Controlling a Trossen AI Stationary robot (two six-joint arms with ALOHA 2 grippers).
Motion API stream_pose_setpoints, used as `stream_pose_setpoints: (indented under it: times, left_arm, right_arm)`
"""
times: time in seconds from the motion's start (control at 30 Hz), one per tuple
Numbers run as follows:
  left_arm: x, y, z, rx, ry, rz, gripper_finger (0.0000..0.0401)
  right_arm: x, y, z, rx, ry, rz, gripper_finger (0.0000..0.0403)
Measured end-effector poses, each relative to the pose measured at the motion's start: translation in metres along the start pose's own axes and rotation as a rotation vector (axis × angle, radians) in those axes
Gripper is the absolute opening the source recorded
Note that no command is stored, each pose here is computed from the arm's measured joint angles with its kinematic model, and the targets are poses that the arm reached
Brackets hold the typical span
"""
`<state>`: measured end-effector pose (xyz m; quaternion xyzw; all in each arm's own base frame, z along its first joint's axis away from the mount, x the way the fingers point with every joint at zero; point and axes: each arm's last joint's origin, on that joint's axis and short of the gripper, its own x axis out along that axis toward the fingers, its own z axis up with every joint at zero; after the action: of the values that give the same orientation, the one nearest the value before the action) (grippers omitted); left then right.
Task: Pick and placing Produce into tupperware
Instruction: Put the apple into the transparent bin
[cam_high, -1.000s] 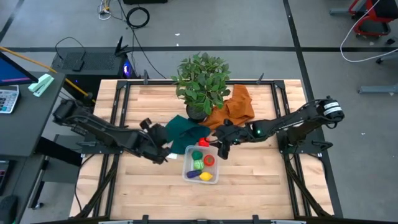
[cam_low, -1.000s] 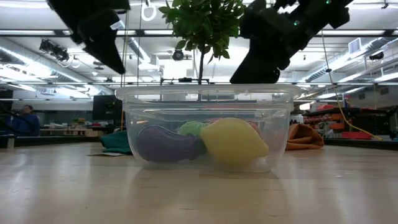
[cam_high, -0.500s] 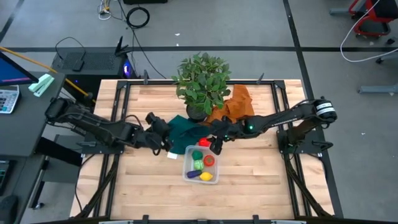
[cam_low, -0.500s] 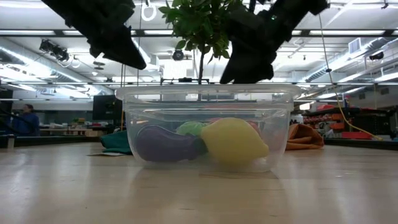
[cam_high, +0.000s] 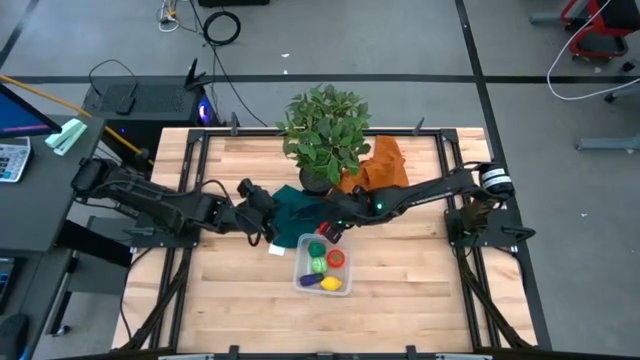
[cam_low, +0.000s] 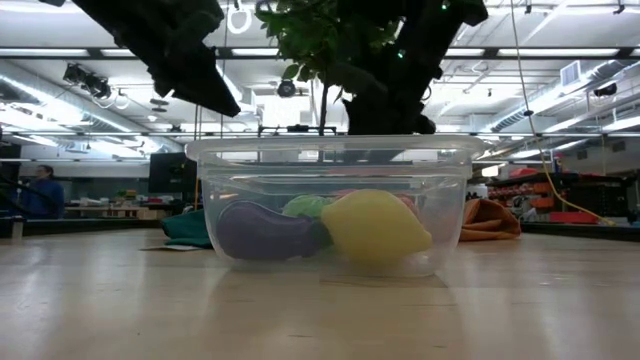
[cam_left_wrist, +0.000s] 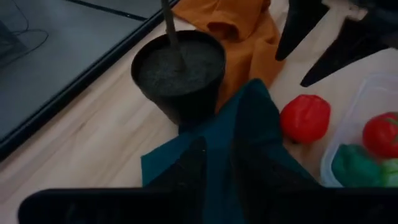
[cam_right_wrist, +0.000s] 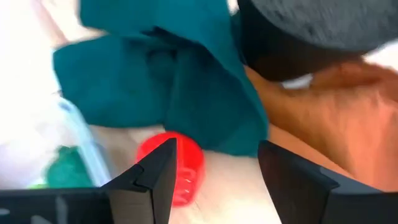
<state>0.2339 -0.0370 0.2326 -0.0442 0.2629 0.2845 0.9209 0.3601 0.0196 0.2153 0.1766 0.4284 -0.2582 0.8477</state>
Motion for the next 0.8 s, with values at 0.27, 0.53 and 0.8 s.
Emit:
stream_pose_setpoints:
  times: [0.27, 0.53, 0.8]
  left_arm:
    - [-0.0005, -0.0046, 0.0018, 0.05, 0.017, -0.114, 0.0092]
    - [-0.0007, -0.005, 0.0019, 0.053, 0.014, -0.117, 0.0094]
    - [-0.0007, -0.0051, 0.002, 0.064, 0.013, -0.118, 0.0098]
  right_arm:
    - [0.0031, -0.0022, 0.0027, 0.052, 0.014, 0.029, 0.0187]
    - [0.0015, 0.0009, -0.0001, 0.069, 0.097, 0.13, 0.0203]
    - [0.0025, -0.0023, 0.0002, 0.134, 0.138, 0.141, 0.0247]
